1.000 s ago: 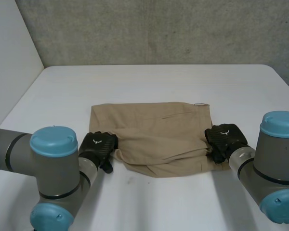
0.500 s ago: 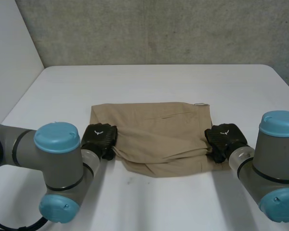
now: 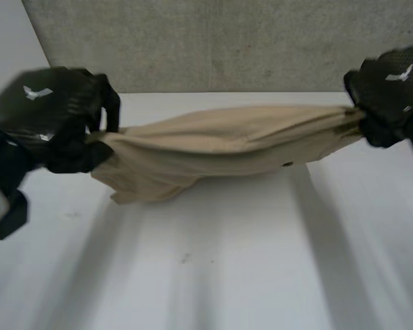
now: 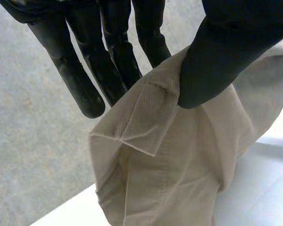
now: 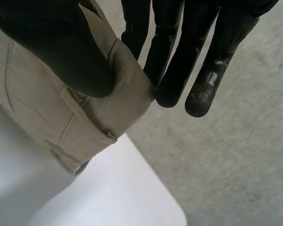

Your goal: Fold the shorts.

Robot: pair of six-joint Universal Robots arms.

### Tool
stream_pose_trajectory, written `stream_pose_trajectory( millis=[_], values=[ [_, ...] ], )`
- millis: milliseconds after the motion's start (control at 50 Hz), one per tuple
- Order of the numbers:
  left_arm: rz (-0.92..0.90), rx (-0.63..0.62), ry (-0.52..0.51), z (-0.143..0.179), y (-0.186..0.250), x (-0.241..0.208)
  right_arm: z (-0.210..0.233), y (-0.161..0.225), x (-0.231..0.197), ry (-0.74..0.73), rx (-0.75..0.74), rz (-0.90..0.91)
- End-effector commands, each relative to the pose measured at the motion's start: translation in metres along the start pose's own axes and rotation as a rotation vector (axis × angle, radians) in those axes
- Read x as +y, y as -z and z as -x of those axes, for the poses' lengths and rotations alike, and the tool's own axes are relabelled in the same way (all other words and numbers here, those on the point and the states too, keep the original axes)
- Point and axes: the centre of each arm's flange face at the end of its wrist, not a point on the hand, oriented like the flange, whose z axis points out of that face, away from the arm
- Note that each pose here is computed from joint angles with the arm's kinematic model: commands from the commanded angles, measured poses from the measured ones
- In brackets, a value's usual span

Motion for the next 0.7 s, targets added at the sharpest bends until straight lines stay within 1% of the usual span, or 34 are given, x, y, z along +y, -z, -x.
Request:
stream_pose_trajectory(
  millis=[20, 60, 120, 160, 180, 200, 260, 300, 340, 400, 420, 440, 480, 500, 520, 560, 580, 600, 640, 660, 680, 700],
  values=[
    [-0.012, 0.013, 0.000, 0.005, 0.022, -0.028, -0.017, 0.026, -0.030, 0.017, -0.015, -0.012],
    [-0.004, 0.030, 0.001, 0.004, 0.023, -0.029, -0.017, 0.033, -0.034, 0.035, -0.036, -0.009],
    [0.015, 0.039, 0.005, 0.003, 0.021, -0.024, -0.010, 0.035, -0.026, 0.065, -0.094, 0.030],
    [0.069, 0.043, 0.014, 0.003, 0.017, -0.009, -0.004, 0.033, -0.019, 0.081, -0.125, 0.058],
    [0.093, 0.044, 0.017, 0.003, 0.016, -0.002, 0.003, 0.030, -0.007, 0.094, -0.157, 0.100],
    [0.119, 0.045, 0.022, 0.003, 0.012, 0.005, 0.004, 0.030, -0.007, 0.094, -0.158, 0.100],
    [0.215, 0.050, 0.021, 0.006, -0.013, 0.037, 0.027, 0.007, 0.029, 0.103, -0.256, 0.230],
    [0.260, 0.053, 0.001, 0.007, -0.034, 0.060, 0.037, -0.002, 0.042, 0.100, -0.294, 0.273],
    [0.279, 0.059, -0.014, 0.008, -0.048, 0.073, 0.048, -0.015, 0.057, 0.092, -0.321, 0.308],
    [0.274, 0.053, -0.046, 0.013, -0.080, 0.089, 0.054, -0.032, 0.067, 0.090, -0.312, 0.307],
    [0.268, 0.047, -0.056, 0.015, -0.089, 0.091, 0.054, -0.043, 0.071, 0.086, -0.282, 0.293],
    [0.248, 0.026, -0.075, 0.020, -0.108, 0.094, 0.054, -0.049, 0.071, 0.082, -0.261, 0.280],
    [0.216, -0.008, -0.093, 0.026, -0.126, 0.091, 0.050, -0.063, 0.069, 0.068, -0.209, 0.247],
    [0.197, -0.026, -0.100, 0.029, -0.134, 0.087, 0.043, -0.077, 0.064, 0.055, -0.145, 0.208],
    [0.142, -0.055, -0.116, 0.030, -0.148, 0.073, 0.039, -0.083, 0.059, 0.048, -0.112, 0.180],
    [0.064, -0.094, -0.124, 0.035, -0.158, 0.052, 0.027, -0.095, 0.046, 0.030, -0.032, 0.112],
    [0.016, -0.115, -0.127, 0.039, -0.163, 0.039, 0.013, -0.105, 0.028, 0.007, 0.057, 0.023],
    [-0.099, -0.145, -0.131, 0.042, -0.169, 0.010, 0.005, -0.110, 0.018, -0.005, 0.105, -0.031],
    [-0.224, -0.170, -0.143, 0.046, -0.171, -0.019, -0.012, -0.118, -0.003, -0.031, 0.199, -0.148],
    [-0.275, -0.182, -0.145, 0.047, -0.173, -0.028, -0.028, -0.123, -0.023, -0.058, 0.287, -0.271],
    [-0.386, -0.203, -0.150, 0.049, -0.172, -0.049, -0.036, -0.122, -0.034, -0.067, 0.329, -0.333],
    [-0.449, -0.214, -0.152, 0.050, -0.169, -0.061, -0.044, -0.120, -0.045, -0.072, 0.374, -0.394]
  ],
)
